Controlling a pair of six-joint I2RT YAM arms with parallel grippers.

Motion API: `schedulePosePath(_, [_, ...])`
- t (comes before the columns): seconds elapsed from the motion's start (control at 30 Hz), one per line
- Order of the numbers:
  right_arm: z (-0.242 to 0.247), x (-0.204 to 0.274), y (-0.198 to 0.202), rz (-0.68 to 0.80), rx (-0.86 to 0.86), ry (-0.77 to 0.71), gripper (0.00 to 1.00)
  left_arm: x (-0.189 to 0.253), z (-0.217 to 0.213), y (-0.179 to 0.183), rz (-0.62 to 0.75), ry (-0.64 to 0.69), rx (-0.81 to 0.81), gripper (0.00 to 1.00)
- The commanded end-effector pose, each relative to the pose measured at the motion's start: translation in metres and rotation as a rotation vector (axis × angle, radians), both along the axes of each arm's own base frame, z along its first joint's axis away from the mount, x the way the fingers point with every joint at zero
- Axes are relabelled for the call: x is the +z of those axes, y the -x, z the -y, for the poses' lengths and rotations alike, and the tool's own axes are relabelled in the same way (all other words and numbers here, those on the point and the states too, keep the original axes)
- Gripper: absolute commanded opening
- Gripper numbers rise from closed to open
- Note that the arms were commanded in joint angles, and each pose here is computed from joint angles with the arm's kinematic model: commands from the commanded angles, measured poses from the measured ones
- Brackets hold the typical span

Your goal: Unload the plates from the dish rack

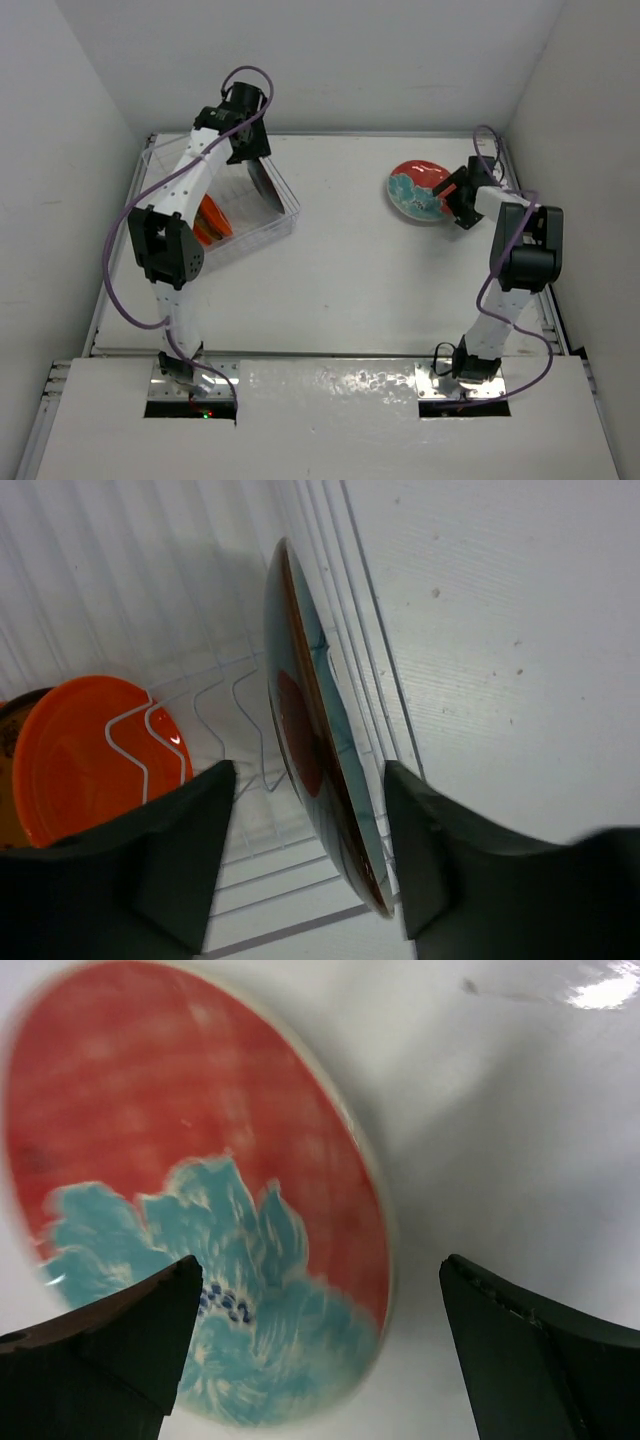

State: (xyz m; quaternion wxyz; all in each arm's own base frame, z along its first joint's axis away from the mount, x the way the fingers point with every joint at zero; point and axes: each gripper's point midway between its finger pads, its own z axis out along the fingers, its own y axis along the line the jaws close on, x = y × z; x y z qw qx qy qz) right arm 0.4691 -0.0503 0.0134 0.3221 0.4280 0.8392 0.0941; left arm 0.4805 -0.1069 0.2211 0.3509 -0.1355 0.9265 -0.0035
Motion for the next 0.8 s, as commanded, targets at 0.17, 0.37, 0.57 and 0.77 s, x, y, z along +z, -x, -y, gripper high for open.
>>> schedulePosePath(0.17, [0.013, 0.073, 0.06, -0.183, 0.044, 0.214, 0.99, -0.02, 0.0, -0.006, -0.056, -0.043, 0.027, 0.06])
schedulePosePath(0.37, [-0.01, 0.098, 0.074, -0.11, 0.142, 0.158, 0.99, 0.009, 0.014, -0.013, 0.013, 0.037, 0.01, 0.0])
schedulePosePath(0.57, [-0.039, 0.109, 0.074, -0.099, 0.291, 0.045, 0.99, 0.058, 0.004, -0.014, 0.123, 0.045, 0.08, 0.0])
schedulePosePath(0.77, [-0.053, 0.126, 0.072, -0.062, 0.342, -0.011, 0.99, 0.108, -0.024, -0.007, 0.258, -0.035, 0.159, 0.0])
